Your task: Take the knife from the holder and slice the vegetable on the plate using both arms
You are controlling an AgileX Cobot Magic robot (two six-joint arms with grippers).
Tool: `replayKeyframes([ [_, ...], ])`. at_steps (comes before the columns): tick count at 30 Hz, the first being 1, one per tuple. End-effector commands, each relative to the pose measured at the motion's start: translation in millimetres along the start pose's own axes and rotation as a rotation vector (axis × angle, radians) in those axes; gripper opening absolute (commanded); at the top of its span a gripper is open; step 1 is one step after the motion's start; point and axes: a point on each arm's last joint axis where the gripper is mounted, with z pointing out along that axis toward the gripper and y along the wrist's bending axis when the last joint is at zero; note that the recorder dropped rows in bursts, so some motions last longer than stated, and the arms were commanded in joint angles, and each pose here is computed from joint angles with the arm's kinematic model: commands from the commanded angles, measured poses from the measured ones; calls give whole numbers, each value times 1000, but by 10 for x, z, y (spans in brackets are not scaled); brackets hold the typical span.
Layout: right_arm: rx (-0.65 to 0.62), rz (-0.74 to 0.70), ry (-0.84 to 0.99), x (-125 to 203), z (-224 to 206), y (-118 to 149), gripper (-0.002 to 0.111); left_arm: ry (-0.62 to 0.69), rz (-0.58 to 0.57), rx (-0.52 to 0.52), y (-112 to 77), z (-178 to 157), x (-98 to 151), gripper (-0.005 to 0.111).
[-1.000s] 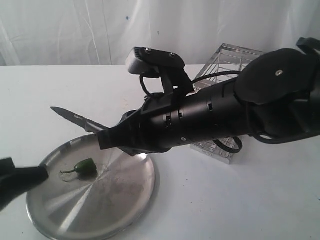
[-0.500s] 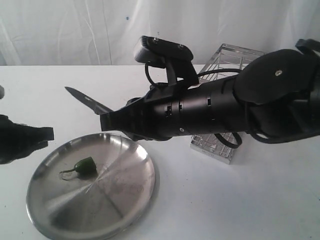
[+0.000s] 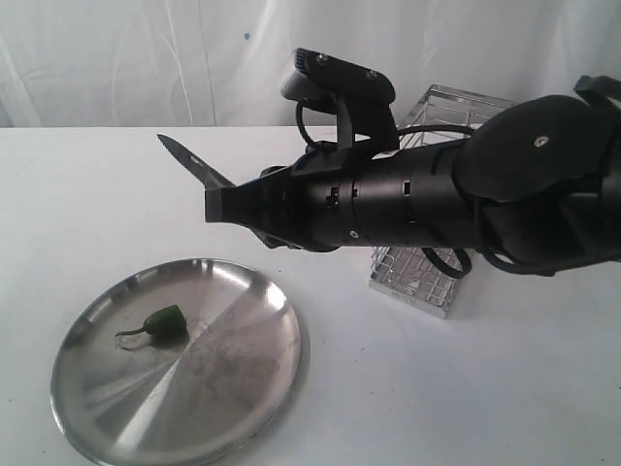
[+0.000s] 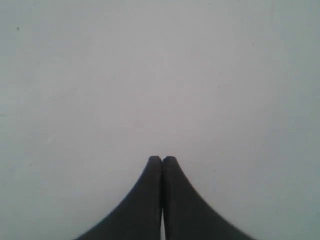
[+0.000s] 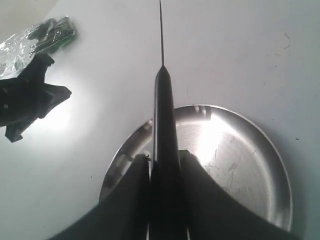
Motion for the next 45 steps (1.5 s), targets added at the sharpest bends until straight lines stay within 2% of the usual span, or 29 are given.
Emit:
replayKeyframes([
  [1,-5,6,10,26,-15,1,0,82,118,71,-78,180,-208,0],
  [2,-1,7,15,45,-13,-10,0,56,427,112,-182,236,-269,0],
  [3,-1,7,15,45,-13,-10,0,44,644,133,-249,272,-297,0],
  [4,0,5,16,47,-7,-12,0,46,908,147,-328,305,-306,0],
  [5,0,5,16,47,-7,-12,0,57,1027,147,-370,336,-287,0],
  [8,2,5,13,45,-7,-14,0,45,1281,200,-433,362,-149,0],
  [9,4,5,10,42,-7,-16,0,33,1436,245,-454,359,-57,0],
  [10,7,5,7,39,-7,-18,0,29,1522,285,-467,345,28,0],
  [11,12,5,1,33,-7,-23,0,32,1560,318,-462,333,108,0],
  [12,15,5,-4,29,-7,-26,0,50,1552,323,-441,326,162,0],
  [13,20,5,-10,23,-7,-30,0,74,1494,311,-417,324,193,0],
  [14,23,3,-14,20,-8,-33,0,109,1376,290,-388,321,229,0],
  [15,26,3,-15,20,-2,-38,0,174,1113,241,-312,313,289,0],
  [16,28,4,-13,24,5,-41,0,199,1054,232,-263,309,332,0],
  [17,25,4,-4,36,17,-42,0,216,1080,262,-227,294,404,0],
  [19,18,6,22,71,49,-46,0,233,1096,436,-252,230,562,0],
  [20,17,6,29,80,59,-48,0,247,1038,558,-296,180,634,0],
  [21,20,8,46,110,99,-63,0,300,906,765,-388,48,761,0],
  [22,21,9,48,114,105,-66,0,333,866,834,-420,-11,814,0],
  [23,26,8,41,107,105,-70,0,371,836,858,-418,-45,866,0],
  [27,10,9,58,120,98,-54,0,488,819,870,-290,-154,1112,0],
  [31,-49,11,138,194,95,-2,0,560,785,920,-226,-291,1327,0],
  [34,-42,13,128,185,97,-9,0,603,779,928,-203,-383,1489,0],
  [40,-37,13,122,180,98,-13,0,603,657,920,-248,-491,1656,0],
  [45,-44,15,140,202,113,-11,0,594,648,971,-286,-543,1688,0],
])
